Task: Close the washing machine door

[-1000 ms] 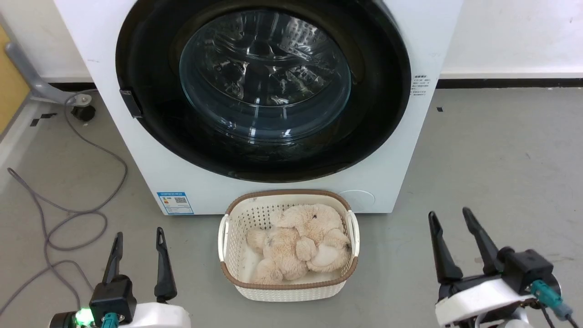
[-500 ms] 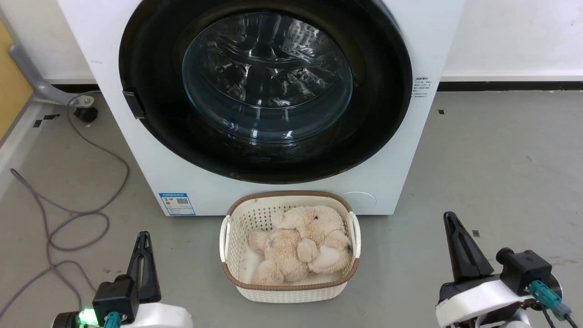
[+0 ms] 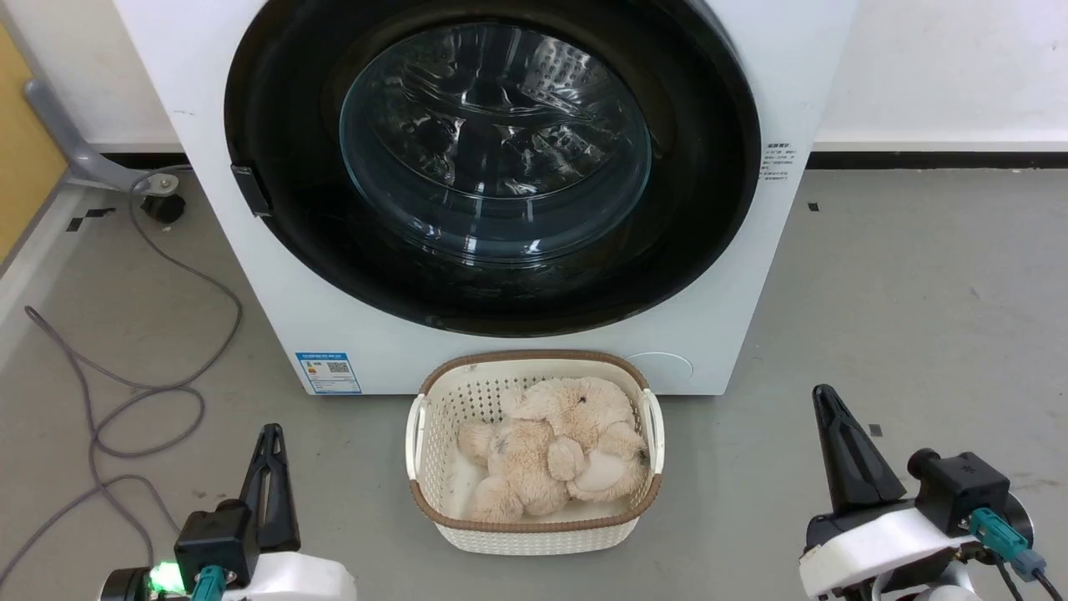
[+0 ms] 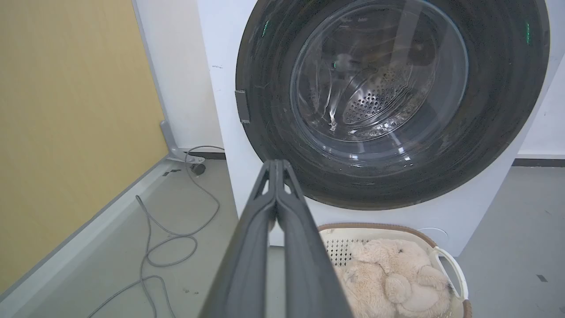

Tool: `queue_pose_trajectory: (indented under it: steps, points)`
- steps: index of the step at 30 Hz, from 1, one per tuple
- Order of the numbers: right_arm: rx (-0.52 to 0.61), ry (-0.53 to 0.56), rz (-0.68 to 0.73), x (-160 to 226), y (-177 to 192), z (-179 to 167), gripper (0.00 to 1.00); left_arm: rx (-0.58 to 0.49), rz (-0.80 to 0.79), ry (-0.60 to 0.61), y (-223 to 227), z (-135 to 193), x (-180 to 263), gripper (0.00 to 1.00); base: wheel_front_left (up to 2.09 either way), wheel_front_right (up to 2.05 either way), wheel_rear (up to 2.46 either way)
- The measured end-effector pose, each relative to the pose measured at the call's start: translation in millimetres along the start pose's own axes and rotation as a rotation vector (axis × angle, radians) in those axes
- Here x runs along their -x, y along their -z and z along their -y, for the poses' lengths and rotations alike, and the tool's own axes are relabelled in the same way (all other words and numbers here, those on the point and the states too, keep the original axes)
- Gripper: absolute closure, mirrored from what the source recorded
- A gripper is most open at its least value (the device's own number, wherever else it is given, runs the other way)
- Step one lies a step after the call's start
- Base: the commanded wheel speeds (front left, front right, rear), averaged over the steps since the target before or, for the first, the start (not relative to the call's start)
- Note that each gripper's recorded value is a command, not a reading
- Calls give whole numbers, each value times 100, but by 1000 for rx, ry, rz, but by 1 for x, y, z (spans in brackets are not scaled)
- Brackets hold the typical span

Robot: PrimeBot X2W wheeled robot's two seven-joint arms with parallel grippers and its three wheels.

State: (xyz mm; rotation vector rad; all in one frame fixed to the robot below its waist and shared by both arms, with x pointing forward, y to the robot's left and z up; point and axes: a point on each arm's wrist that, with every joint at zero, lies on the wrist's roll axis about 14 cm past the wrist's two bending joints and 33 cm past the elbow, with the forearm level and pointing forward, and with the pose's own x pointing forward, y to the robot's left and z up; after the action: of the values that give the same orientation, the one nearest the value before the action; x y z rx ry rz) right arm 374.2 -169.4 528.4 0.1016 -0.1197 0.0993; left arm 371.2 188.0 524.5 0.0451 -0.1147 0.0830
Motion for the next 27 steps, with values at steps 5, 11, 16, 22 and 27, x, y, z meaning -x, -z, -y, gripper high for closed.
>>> queue_pose_trajectory:
  steps: [5,11,16,22,27]
  points:
    - [4,-3,-6,-1,0,-1,100,1,-11,3,1,0,0,100,0,0,0]
    - [11,-7,-10,-1,-1,-2,100,2,-20,9,1,1,1,100,0,0,0]
    - [20,-10,-16,-2,-1,-2,100,3,-27,13,2,1,1,100,0,0,0]
    - [26,-13,-21,-3,-2,-3,100,4,-36,18,2,2,1,100,0,0,0]
    - [41,-16,-27,-3,-2,-4,100,5,-41,23,2,3,2,100,0,0,0]
